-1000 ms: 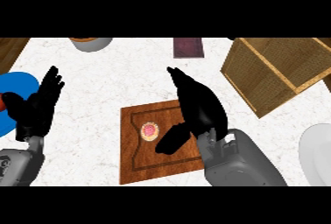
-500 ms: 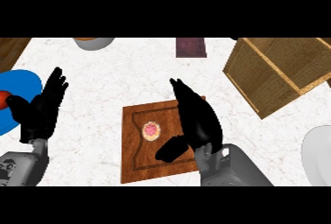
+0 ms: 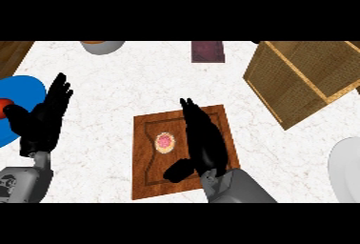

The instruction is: Pick the cupcake from the cutting board and place it in the basket

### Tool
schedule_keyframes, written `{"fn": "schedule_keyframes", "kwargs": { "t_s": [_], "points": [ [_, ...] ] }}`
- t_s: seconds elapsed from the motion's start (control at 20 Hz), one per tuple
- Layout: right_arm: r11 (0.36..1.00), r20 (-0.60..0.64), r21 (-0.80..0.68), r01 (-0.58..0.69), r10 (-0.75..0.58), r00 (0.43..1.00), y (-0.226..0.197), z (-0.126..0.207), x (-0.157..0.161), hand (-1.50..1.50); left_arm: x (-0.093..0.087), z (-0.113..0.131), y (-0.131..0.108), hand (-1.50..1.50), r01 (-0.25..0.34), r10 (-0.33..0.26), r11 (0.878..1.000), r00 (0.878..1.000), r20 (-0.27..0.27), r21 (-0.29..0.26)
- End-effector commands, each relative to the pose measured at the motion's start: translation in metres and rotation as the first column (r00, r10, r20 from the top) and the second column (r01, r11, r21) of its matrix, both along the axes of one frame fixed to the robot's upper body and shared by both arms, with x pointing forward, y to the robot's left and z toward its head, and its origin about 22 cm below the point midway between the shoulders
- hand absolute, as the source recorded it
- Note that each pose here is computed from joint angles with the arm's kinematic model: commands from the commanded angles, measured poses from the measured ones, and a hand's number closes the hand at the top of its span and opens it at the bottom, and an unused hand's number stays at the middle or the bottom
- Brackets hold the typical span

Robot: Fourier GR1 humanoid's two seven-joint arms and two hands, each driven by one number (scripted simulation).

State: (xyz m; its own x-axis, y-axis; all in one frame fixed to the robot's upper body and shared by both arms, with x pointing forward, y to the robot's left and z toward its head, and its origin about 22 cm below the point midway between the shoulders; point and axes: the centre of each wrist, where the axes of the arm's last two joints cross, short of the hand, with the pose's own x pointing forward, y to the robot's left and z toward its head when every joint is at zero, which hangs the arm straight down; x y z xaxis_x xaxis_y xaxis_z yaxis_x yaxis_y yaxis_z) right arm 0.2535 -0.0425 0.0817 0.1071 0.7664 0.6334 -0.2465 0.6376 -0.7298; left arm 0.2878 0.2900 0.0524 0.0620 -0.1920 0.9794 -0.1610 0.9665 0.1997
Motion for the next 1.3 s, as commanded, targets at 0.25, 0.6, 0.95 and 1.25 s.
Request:
{"fn": "schedule_keyframes", "kwargs": {
  "t_s": [0.25, 0.6, 0.95, 1.25],
  "points": [
    [1.000, 0.036, 0.011, -0.001, 0.000, 0.999, 0.002, -0.008, 0.006, -1.50, 0.002, -0.010, -0.008, 0.00, 0.001, 0.000, 1.000, 1.000, -0.011, 0.015],
    [0.999, 0.039, 0.028, 0.028, -0.029, 0.999, 0.008, -0.005, 0.005, -1.50, -0.014, -0.015, 0.011, 0.00, 0.014, -0.014, 1.000, 1.000, -0.007, -0.008],
    [0.999, 0.034, 0.015, 0.037, -0.038, 0.999, 0.027, -0.046, -0.004, -1.50, -0.014, -0.019, 0.014, 0.00, 0.004, -0.004, 1.000, 1.000, 0.003, -0.016],
    [0.997, 0.034, -0.054, 0.053, -0.051, 0.998, 0.023, -0.072, 0.003, -1.50, -0.007, -0.018, 0.010, 0.00, 0.001, -0.001, 1.000, 1.000, -0.020, 0.009]
  ]
}}
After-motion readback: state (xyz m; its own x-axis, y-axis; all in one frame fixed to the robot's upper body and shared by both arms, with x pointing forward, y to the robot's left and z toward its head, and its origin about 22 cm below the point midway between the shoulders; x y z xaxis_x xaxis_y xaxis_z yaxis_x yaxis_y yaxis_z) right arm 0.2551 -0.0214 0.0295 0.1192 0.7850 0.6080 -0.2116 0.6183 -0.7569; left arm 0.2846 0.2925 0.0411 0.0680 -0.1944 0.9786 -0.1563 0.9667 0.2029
